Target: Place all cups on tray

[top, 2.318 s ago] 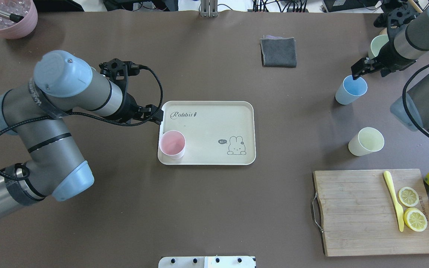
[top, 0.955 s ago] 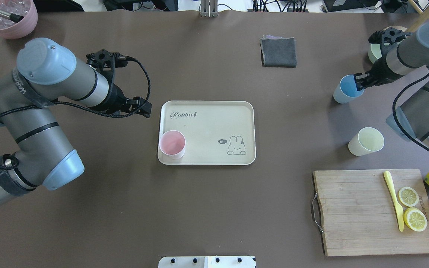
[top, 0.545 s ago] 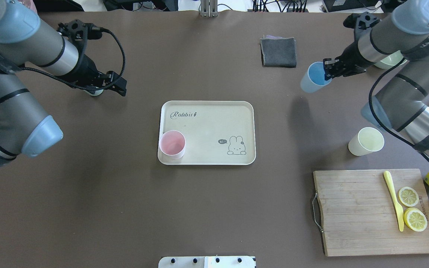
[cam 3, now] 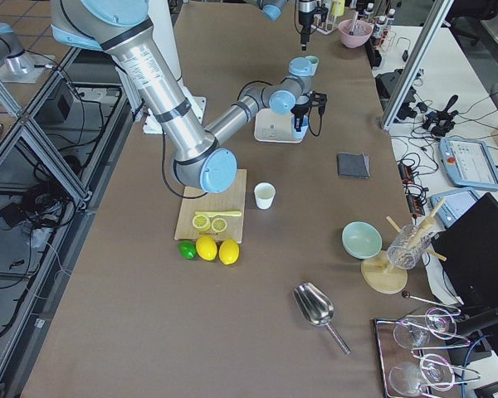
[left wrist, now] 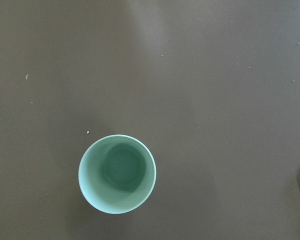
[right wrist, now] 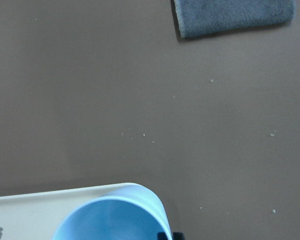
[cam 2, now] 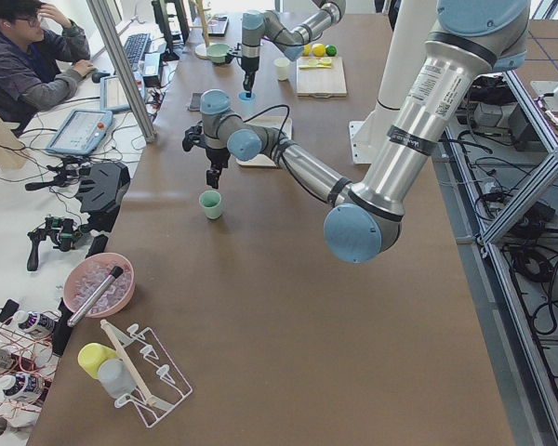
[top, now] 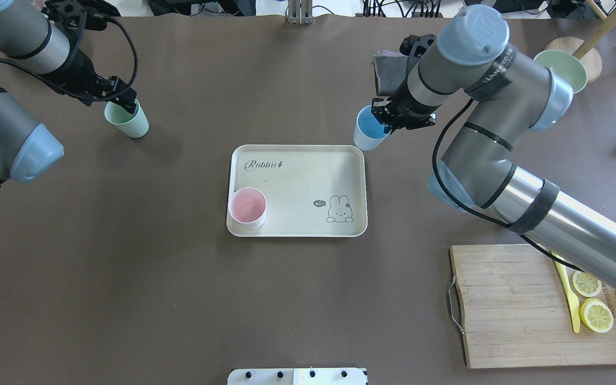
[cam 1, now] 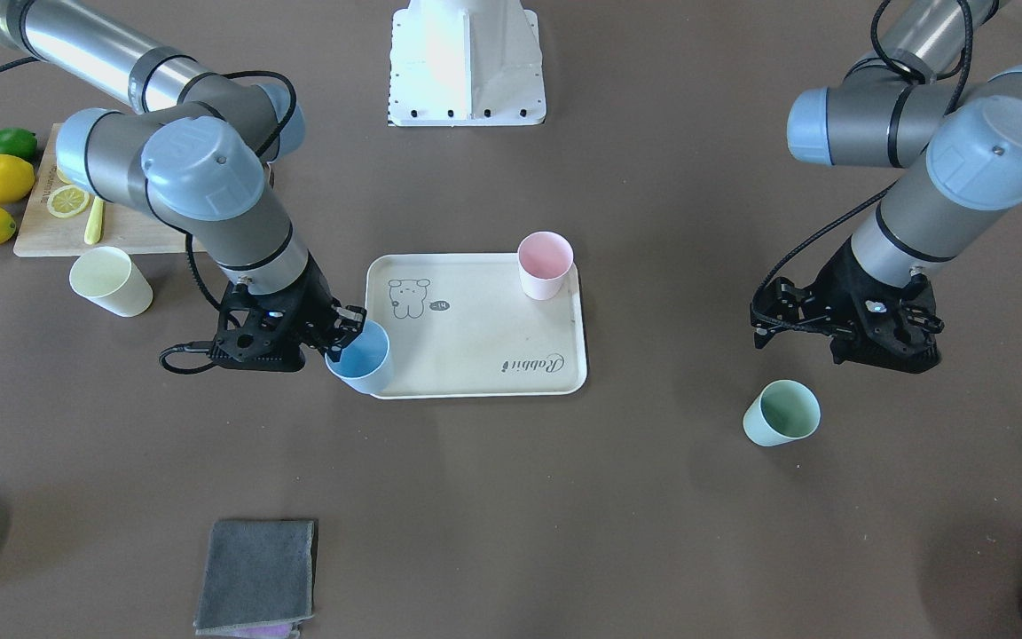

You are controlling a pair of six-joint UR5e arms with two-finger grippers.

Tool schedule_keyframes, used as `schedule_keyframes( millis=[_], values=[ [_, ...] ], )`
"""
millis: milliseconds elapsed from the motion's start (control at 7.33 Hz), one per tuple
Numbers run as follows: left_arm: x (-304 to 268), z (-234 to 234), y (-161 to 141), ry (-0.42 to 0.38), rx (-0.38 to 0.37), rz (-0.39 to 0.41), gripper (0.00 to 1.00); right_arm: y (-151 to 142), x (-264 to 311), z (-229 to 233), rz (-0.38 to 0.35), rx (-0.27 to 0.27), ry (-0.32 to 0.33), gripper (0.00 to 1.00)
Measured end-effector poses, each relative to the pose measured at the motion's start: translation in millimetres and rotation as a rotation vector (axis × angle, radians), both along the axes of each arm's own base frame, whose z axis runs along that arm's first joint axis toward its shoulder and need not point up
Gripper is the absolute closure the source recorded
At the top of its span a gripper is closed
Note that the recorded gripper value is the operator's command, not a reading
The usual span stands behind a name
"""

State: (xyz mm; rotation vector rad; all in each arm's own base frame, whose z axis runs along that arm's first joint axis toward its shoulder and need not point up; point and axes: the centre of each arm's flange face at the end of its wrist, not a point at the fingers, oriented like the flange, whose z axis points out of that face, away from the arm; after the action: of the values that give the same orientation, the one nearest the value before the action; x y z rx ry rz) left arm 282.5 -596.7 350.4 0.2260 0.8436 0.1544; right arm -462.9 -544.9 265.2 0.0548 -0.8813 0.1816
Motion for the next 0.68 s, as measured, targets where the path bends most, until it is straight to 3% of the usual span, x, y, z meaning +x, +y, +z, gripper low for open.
schedule_keyframes(
  millis=[273, 409, 682],
  values=[
    [-0.4, 2.2, -1.2, -0.003, -0.001, 0.001, 0.02, 17.8, -26.0, -0.2, -0.019, 0.002, 0.021, 0.2],
    [-0.5, 2.6, -1.5, -0.003, -0.001, 0.001, 0.02, 21.6, -31.5, -2.5, -0.016, 0.006, 0.022, 0.0],
    [0.5, 6.8, -3.2, -0.007, -0.006, 0.002, 0.02, 20.4, -30.4, -17.8, -0.008, 0.031, 0.007, 0.0]
  ],
)
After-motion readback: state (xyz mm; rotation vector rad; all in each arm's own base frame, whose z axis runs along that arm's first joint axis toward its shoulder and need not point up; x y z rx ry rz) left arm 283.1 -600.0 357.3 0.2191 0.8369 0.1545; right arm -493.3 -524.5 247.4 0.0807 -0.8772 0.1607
